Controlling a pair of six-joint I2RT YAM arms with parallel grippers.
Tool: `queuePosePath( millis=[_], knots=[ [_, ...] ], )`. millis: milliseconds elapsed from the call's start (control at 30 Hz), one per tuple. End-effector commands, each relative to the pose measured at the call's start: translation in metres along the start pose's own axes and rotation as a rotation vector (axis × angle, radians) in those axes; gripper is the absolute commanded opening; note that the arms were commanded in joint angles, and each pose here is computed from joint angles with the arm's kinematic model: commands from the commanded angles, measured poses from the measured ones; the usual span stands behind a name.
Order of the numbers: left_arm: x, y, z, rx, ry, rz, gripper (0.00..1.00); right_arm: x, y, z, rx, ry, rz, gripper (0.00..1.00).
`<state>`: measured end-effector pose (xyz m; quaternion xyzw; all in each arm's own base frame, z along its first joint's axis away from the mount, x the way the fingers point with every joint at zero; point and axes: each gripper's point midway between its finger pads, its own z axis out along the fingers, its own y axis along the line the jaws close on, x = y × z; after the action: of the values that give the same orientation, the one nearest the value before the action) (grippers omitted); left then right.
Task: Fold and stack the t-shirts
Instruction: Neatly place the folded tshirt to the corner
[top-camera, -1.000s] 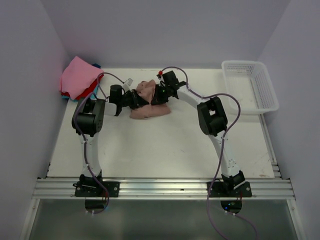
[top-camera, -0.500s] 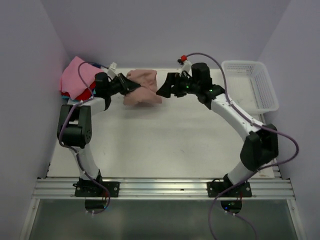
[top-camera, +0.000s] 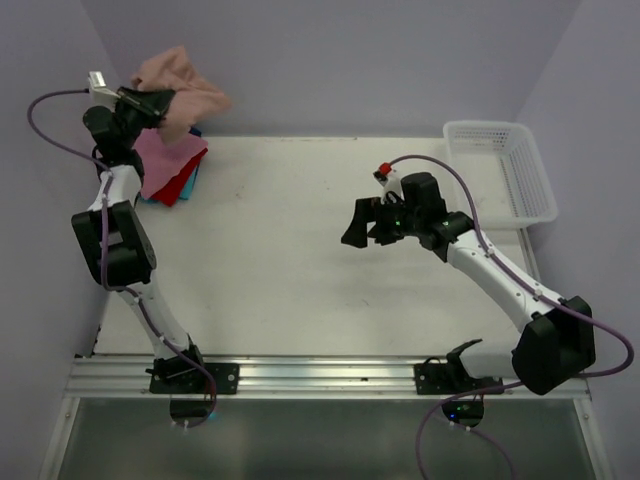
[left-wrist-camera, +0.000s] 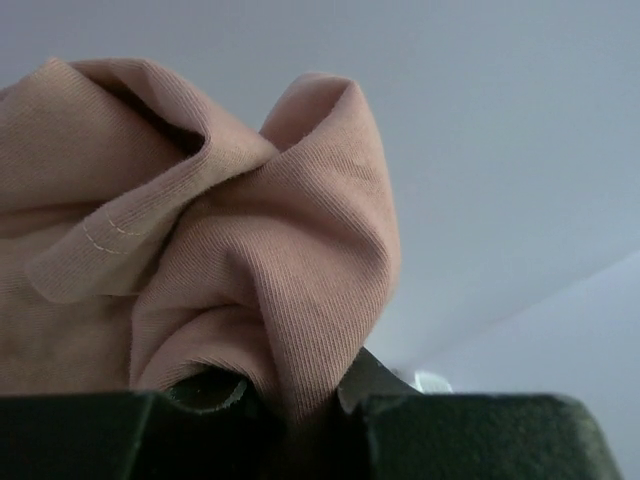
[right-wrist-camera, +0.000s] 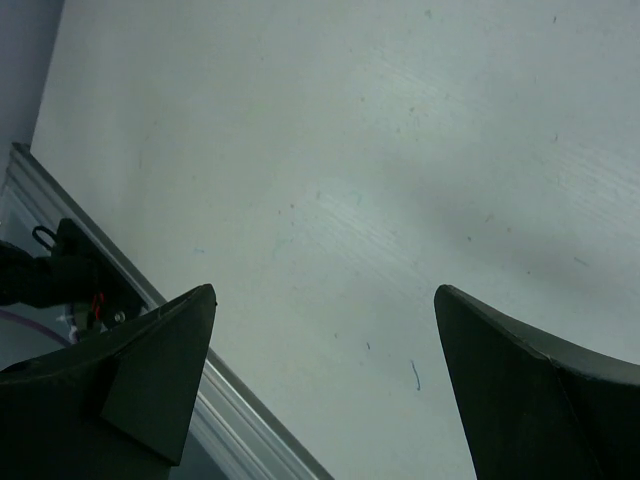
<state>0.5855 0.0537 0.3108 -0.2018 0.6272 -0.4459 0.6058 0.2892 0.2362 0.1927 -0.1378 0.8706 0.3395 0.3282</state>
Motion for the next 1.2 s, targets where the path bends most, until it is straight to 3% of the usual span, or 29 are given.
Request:
queuePosePath(
  millis=[0,33,167,267,367,500,733,800,833,900,1167],
  knots=[
    [-0.084,-0.044,0.001,0.108,-0.185,0.173,0.0,0.001,0.002,-0.017,0.022,-0.007,-0.038,0.95],
    [-0.092,-0.032,0.003,0.071,-0.194,0.195,0.0,0.005,0.002,-0.02,0.027,0.01,-0.035,0.95],
    [-0.075,0.065,0.004,-0.038,-0.135,0.055,0.0,-0.002,0.008,-0.033,0.032,-0.018,-0.052,0.95],
    [-0.013,0.173,-0.02,-0.183,-0.072,-0.186,0.0,-0.007,0.015,-0.043,0.024,-0.034,-0.06,0.95],
    [0.027,0.229,-0.051,-0.321,-0.09,-0.286,0.0,-0.004,0.016,-0.047,0.027,-0.032,-0.055,0.96],
    [0.054,0.269,-0.082,-0.5,-0.115,-0.358,0.0,0.003,0.016,-0.054,0.031,-0.031,-0.046,0.96],
    [0.035,0.262,-0.088,-0.527,-0.177,-0.351,0.01,0.013,0.014,-0.059,0.036,-0.031,-0.037,0.97],
    [0.032,0.258,-0.088,-0.521,-0.187,-0.361,0.28,0.014,0.014,-0.059,0.033,-0.033,-0.037,0.97],
    [0.027,0.251,-0.089,-0.514,-0.196,-0.358,0.59,0.017,0.013,-0.058,0.032,-0.027,-0.033,0.98],
    [0.01,0.226,-0.089,-0.462,-0.238,-0.328,1.0,0.018,0.012,-0.057,0.032,-0.027,-0.035,0.98],
    [-0.024,0.135,-0.122,-0.471,-0.357,-0.325,1.0,0.024,0.01,-0.05,0.014,-0.026,-0.039,0.99]
  ],
)
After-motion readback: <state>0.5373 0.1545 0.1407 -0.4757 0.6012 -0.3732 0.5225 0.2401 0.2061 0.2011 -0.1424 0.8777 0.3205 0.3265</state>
